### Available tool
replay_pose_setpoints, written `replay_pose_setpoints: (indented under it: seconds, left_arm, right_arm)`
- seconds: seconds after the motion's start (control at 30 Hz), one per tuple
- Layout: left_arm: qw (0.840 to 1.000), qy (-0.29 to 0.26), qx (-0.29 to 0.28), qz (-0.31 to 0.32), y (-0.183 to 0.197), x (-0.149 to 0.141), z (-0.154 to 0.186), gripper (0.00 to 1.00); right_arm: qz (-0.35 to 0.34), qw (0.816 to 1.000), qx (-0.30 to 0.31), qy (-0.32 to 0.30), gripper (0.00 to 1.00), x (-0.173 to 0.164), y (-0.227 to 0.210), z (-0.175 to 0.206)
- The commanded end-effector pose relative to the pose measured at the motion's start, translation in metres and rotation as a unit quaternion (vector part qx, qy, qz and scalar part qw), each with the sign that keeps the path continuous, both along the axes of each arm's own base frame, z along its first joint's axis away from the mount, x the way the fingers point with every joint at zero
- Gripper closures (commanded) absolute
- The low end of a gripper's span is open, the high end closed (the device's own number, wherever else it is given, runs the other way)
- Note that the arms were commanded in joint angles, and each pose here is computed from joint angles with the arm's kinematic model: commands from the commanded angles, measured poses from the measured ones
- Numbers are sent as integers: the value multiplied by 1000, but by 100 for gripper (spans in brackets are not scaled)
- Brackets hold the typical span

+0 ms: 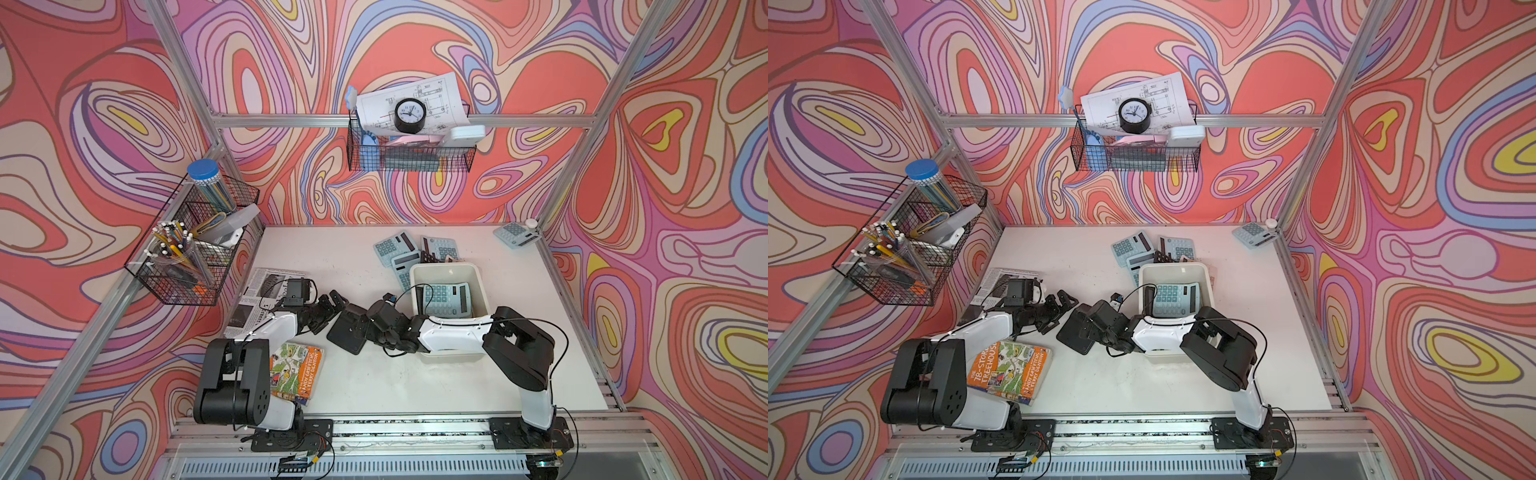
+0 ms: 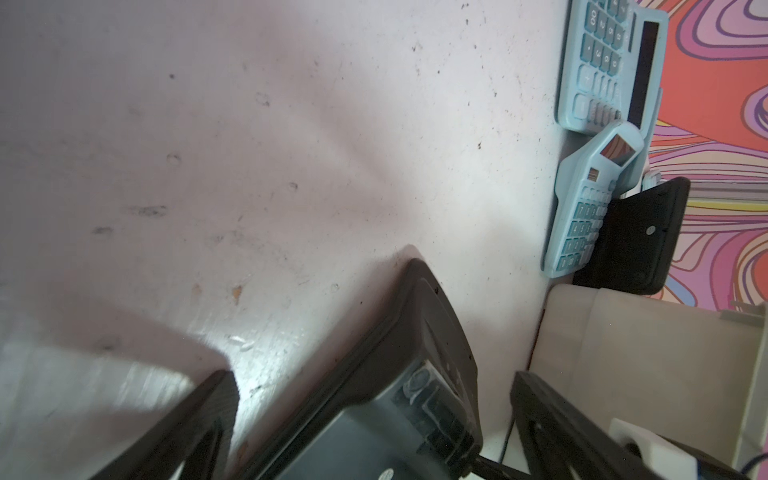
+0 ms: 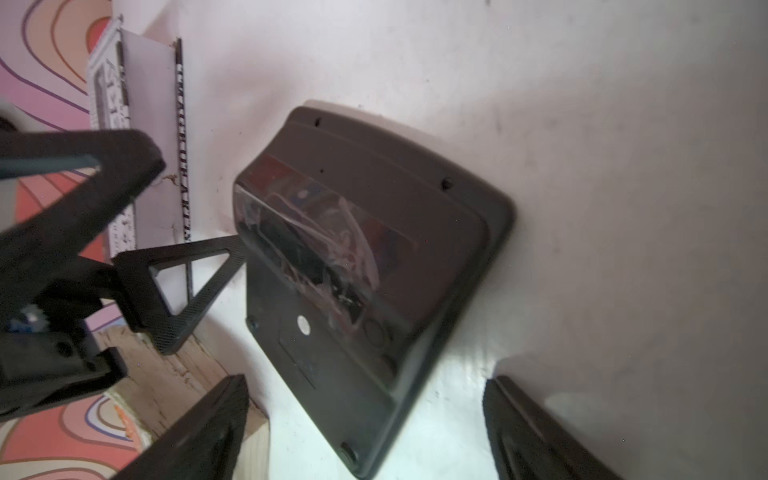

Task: Put the calculator in the storage box
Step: Pick up the calculator at the center of the board.

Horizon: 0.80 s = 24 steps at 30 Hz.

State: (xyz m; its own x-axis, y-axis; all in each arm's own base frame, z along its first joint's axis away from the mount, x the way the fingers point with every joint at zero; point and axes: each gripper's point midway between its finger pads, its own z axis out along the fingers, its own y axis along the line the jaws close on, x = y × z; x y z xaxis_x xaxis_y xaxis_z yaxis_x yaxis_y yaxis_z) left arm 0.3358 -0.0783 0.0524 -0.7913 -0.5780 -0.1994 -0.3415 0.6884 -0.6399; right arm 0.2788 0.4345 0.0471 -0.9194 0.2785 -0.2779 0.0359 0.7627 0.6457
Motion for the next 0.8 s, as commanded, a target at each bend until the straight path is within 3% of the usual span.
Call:
replay_pose_setpoints:
  seconds: [0.0, 0.17, 0.37, 0.63, 0.77]
  left_arm:
    - [994, 108, -4, 5, -1, -44, -49, 1]
    - [993, 119, -18, -3, -16, -57, -62, 1]
    - [991, 124, -42, 8, -20, -70, -68, 1]
    - [996, 82, -32, 23, -14, -59, -37, 1]
    - [997, 62, -26, 24, -12, -59, -16, 1]
  right_arm:
    - [-8, 999, 20, 46, 11, -1, 5, -36]
    - [-22, 995, 84, 48, 16, 9, 20, -32]
    - [-25, 993, 118, -1, 27, 22, 23, 7]
    - [-22, 993, 117, -15, 63, 22, 17, 24]
    - [-13, 993, 118, -21, 76, 22, 16, 35]
